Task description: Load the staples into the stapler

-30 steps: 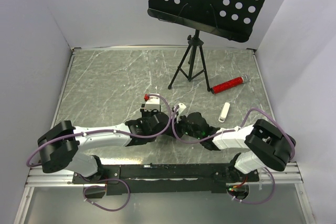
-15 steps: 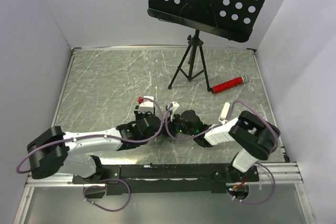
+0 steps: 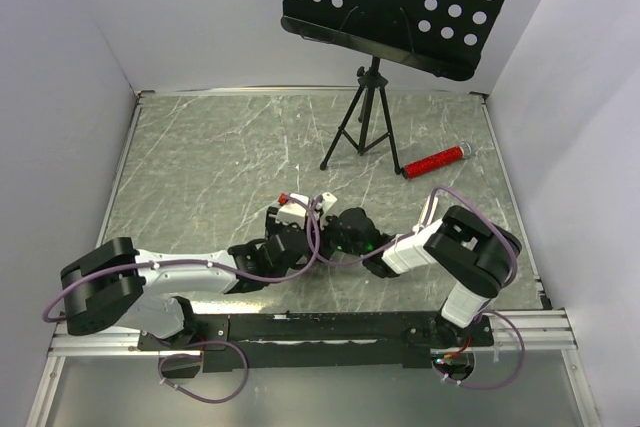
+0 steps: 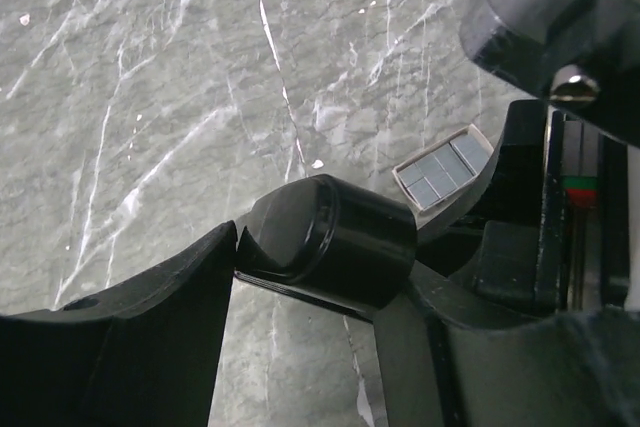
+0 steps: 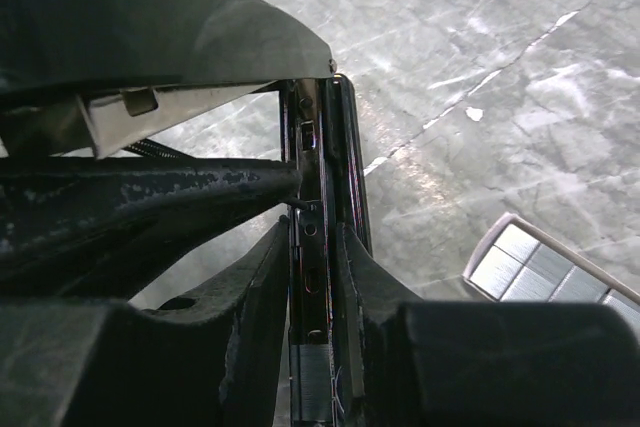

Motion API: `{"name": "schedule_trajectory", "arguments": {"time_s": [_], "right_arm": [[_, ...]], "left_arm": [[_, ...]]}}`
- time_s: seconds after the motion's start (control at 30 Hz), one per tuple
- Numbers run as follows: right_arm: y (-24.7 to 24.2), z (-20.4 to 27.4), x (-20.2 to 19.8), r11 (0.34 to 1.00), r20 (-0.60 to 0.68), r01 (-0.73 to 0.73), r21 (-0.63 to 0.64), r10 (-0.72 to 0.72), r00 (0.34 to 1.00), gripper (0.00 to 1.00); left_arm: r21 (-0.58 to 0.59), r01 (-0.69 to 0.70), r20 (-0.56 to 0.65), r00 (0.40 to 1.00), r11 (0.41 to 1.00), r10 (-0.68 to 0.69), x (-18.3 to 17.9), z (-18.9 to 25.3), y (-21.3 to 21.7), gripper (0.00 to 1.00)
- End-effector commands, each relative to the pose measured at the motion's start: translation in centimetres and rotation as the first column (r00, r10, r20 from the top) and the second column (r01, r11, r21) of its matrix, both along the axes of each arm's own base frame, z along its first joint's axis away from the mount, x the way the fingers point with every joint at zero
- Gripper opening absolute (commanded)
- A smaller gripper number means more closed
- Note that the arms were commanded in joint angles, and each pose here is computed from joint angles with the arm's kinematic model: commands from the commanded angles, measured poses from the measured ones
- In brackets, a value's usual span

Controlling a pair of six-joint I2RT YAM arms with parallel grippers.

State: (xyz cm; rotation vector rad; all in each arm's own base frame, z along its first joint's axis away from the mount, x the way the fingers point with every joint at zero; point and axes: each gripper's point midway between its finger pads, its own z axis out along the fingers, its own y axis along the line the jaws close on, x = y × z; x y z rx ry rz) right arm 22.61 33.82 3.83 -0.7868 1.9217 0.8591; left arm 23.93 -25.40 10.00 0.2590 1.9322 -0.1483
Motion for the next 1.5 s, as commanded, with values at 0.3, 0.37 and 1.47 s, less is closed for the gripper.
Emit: {"name": "schedule_trajectory", "arguments": {"time_s": [0.3, 0.37, 1.47], "right_arm": [[-1.6, 1.0, 0.5, 0.998, 0.05, 0.069, 0.001, -0.069, 0.996, 0.48], [-1.8, 0.6, 0.4, 0.997, 0.047, 0.072, -0.012, -0.071, 0.996, 0.48], [-5.4, 5.7, -1.4, 0.97, -0.115, 0.157, -0.185, -0.18, 0.977, 0.76]], "left_arm": [[-0.076, 0.171, -0.117, 0.977, 0.982, -0.179, -2.9, -3.3, -4.9, 0.75], [-0.079, 0.172, -0.121, 0.976, 0.982, -0.181, -3.0, -3.3, -5.0, 0.79], [-0.401, -0.191, -0.149, 0.979, 0.896, 0.142, 0.3, 5.0, 5.8, 0.99]]}}
